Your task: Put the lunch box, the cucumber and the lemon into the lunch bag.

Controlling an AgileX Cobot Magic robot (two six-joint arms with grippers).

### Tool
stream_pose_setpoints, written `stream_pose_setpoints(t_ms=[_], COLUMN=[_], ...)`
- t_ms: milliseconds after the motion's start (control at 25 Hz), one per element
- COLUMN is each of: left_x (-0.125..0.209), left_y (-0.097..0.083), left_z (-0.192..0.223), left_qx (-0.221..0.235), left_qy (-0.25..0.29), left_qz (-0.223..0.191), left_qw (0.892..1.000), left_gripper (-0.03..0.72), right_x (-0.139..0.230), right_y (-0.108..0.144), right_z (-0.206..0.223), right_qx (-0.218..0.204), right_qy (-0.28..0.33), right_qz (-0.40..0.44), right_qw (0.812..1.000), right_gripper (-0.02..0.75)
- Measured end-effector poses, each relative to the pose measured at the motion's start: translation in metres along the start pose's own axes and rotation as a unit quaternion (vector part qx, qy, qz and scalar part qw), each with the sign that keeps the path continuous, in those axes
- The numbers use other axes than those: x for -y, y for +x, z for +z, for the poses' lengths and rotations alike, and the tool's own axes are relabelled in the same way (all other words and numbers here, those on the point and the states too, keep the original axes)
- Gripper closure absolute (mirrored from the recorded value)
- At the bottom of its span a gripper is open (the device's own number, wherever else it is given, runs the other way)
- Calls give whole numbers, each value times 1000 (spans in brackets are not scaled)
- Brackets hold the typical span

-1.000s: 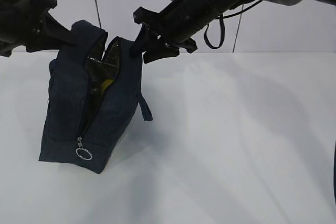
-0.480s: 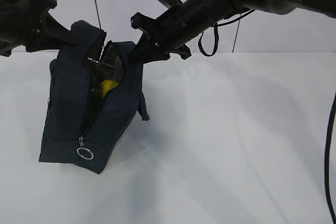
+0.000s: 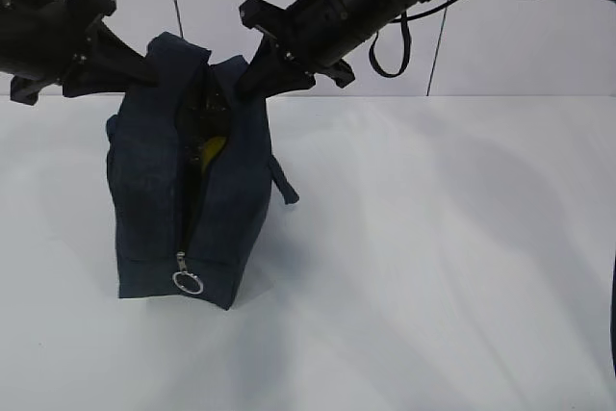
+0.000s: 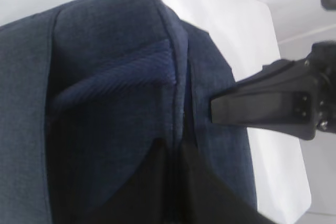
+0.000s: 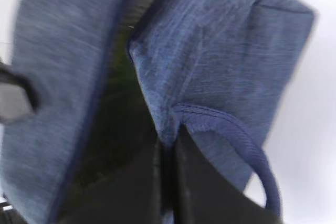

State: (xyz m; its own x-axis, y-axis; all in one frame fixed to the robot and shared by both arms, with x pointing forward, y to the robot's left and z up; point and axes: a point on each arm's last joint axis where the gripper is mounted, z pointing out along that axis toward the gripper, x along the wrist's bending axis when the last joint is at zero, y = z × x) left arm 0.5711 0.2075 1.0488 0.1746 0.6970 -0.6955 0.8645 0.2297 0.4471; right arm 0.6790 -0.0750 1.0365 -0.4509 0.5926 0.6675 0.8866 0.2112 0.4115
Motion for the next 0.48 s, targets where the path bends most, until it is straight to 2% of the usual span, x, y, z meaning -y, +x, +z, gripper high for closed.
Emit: stream_pose_setpoints(t_ms=[80, 280, 480], left_x=[5, 17, 24], left_y=[-8, -31, -48], left_z=[6, 22, 34], left_qx=[8, 23, 36], left_qy=[9, 18, 2], left_qz=[8, 30, 26], left_qw=[1000, 999, 999], left_gripper=[678, 678, 678], right_x=[-1, 1, 0], right_y=[6, 9, 5], right_z=[-11, -42, -75], right_qx=[15, 90, 123], right_qy=[4, 16, -1], right_qz=[-1, 12, 24], right_qw=[1000, 996, 992], right_gripper=[715, 715, 715])
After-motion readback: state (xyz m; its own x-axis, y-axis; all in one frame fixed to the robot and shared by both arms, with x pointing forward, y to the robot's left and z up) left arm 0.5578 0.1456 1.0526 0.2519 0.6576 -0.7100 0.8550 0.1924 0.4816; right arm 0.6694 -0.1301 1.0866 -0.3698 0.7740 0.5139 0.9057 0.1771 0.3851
